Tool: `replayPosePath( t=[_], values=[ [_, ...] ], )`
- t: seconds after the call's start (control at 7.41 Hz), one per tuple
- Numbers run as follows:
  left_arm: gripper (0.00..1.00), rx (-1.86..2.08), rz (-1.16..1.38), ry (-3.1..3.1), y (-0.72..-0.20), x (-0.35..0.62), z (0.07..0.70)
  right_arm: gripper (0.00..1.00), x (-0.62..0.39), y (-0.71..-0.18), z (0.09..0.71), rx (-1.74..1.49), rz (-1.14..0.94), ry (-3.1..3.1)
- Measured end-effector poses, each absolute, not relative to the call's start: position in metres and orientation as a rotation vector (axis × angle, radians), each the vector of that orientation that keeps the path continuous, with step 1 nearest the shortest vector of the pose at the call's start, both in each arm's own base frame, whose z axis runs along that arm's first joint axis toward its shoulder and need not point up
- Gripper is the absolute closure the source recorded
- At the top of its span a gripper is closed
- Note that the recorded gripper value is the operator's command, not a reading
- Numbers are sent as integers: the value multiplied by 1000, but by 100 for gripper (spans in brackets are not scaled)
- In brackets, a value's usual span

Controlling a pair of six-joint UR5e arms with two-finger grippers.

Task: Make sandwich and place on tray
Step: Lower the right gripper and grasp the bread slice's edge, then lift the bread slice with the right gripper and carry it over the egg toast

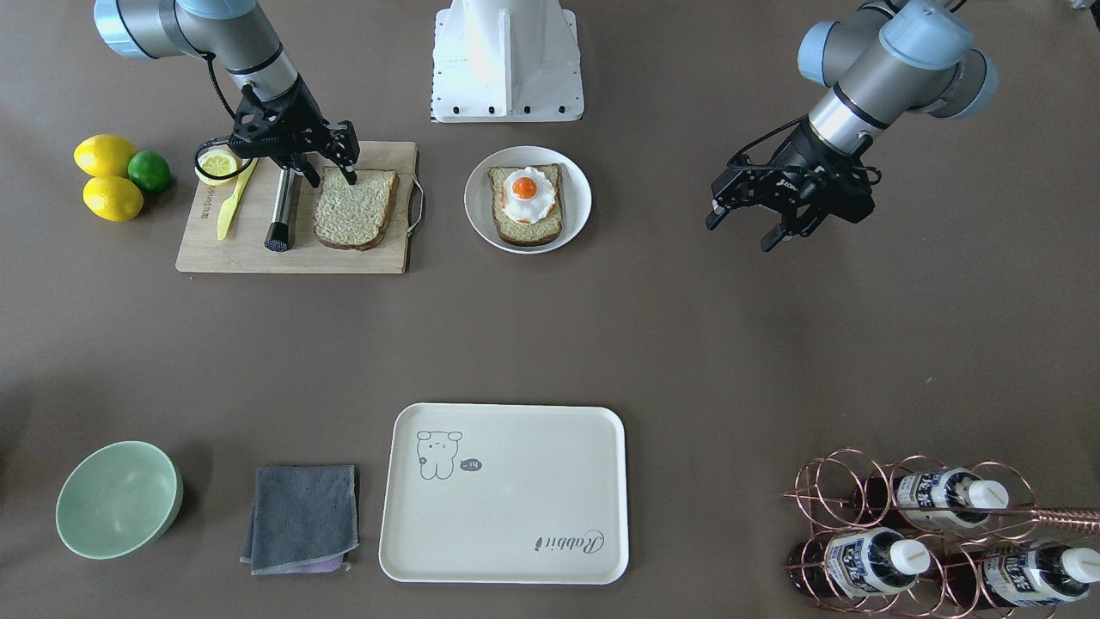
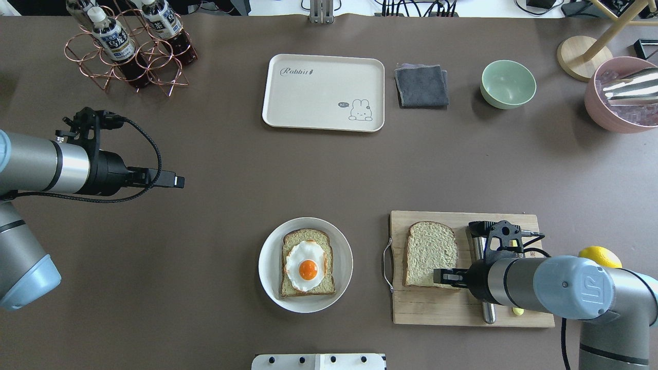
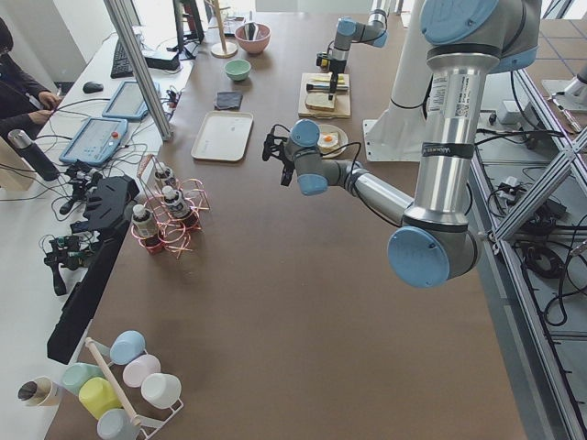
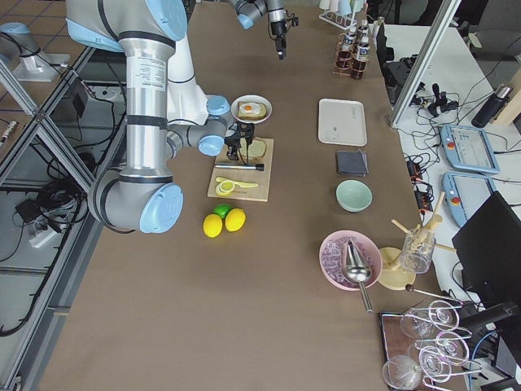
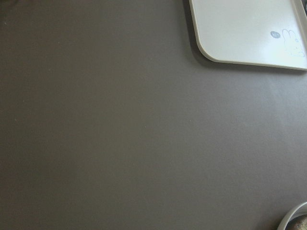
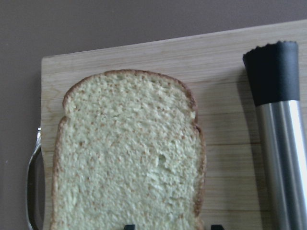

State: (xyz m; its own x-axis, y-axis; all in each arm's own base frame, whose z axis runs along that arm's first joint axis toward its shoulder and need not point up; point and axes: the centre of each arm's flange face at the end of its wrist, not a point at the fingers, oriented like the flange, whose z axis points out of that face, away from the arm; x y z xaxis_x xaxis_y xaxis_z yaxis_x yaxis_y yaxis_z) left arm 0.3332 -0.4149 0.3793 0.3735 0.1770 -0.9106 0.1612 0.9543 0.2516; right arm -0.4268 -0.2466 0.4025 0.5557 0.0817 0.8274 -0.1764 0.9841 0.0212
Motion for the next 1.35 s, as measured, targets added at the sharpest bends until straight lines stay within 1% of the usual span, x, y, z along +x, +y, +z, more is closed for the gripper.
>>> replayPosePath(
  t=[0.14,0.54,0.95,1.35],
  values=[
    [2,322,10,1194,-415,333,379,100,-428,-246,402,102,165,-972],
    [2,324,11,1196,-415,334,378,100,-430,-245,398,91,226,-981],
    [2,326,12,1198,-416,334,376,100,-403,-260,365,90,259,-1051],
    [2,325,12,1198,-416,334,377,100,-387,-271,349,91,278,-1086]
  ],
)
